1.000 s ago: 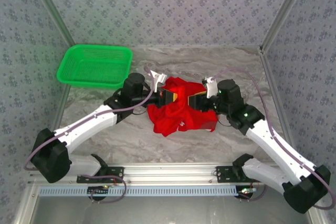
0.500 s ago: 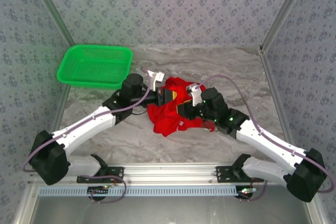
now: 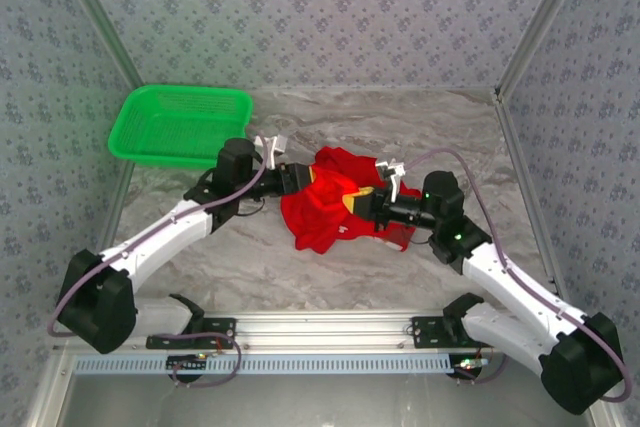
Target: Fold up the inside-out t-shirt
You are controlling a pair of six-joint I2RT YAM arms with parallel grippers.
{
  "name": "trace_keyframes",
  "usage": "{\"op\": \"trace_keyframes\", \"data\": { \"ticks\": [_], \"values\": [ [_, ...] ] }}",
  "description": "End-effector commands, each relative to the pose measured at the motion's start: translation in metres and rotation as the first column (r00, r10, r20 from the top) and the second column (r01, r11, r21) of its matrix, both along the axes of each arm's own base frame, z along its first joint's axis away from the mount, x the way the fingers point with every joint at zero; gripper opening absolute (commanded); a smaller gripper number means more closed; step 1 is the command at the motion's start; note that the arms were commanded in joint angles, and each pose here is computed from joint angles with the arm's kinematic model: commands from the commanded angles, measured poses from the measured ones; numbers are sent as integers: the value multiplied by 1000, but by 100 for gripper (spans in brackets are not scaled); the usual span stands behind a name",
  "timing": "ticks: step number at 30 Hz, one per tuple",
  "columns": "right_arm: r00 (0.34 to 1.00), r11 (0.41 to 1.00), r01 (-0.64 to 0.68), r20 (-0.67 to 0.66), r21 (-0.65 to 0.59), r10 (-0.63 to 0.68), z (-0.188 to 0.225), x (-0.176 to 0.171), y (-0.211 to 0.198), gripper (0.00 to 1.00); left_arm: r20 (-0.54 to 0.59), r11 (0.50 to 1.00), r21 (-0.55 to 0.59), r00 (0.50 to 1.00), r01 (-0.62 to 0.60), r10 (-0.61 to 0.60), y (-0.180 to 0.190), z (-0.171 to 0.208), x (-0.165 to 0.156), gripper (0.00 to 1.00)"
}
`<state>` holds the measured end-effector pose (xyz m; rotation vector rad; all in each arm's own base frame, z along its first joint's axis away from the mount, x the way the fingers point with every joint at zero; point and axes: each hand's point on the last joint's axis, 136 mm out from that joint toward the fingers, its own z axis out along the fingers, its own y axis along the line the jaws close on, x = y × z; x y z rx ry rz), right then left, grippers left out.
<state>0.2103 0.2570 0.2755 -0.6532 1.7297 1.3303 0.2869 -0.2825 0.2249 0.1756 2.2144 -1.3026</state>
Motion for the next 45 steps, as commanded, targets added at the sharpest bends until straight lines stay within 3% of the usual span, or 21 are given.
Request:
{"op": "trace_keyframes", "data": {
  "ticks": [1,4,7,9,11,15,18,24,32,35,36,38,40,42,43,45],
  "values": [
    [993,992,-90,78,83,83,30,-12,5,0,86,995,98,996,15,-24,2,10,-8,49],
    [993,993,-95,74,74,89,27,-11,6,0,201,977,212,980,-32,-12,13,19,-16,57],
    [993,994,-101,60,49,98,24,-10,5,0,357,971,231,934,-59,-28,22,42,-29,59],
    [993,995,-103,51,10,102,20,-10,5,0,442,978,210,894,-20,-76,22,58,-41,56],
    [994,994,-98,50,-47,100,15,-11,2,0,494,978,199,856,60,-153,14,66,-55,48],
    [992,989,-95,70,-117,104,9,-14,-1,0,487,952,211,820,224,-301,-8,62,-73,32],
    [992,989,-95,74,-113,103,11,-14,-2,0,454,939,283,836,194,-309,-20,50,-65,32],
    [990,990,-103,89,-99,112,17,-16,-1,0,455,882,468,872,-60,-182,-8,27,-24,51],
    [989,988,-105,91,-109,115,16,-21,-4,0,404,820,567,894,-78,-194,-13,-3,-5,56],
    [989,988,-102,94,-117,113,15,-22,-5,0,377,854,521,894,12,-243,-29,-3,-13,53],
    [989,988,-99,93,-120,111,14,-22,-6,0,367,870,490,893,52,-260,-35,-1,-17,48],
    [993,988,-69,85,-141,81,7,-18,-9,0,350,907,389,885,159,-305,-48,12,-28,29],
    [997,980,44,66,-193,-32,-2,-2,-18,0,355,925,277,867,258,-349,-54,30,-43,12],
    [980,937,199,65,-285,-189,-17,21,-35,0,379,925,159,844,344,-379,-54,50,-60,1],
    [957,898,290,74,-329,-282,-22,34,-47,0,392,923,107,838,369,-380,-51,60,-67,0],
    [935,859,352,90,-371,-344,-29,42,-55,0,418,914,26,826,404,-378,-45,76,-77,0]
  ]
}}
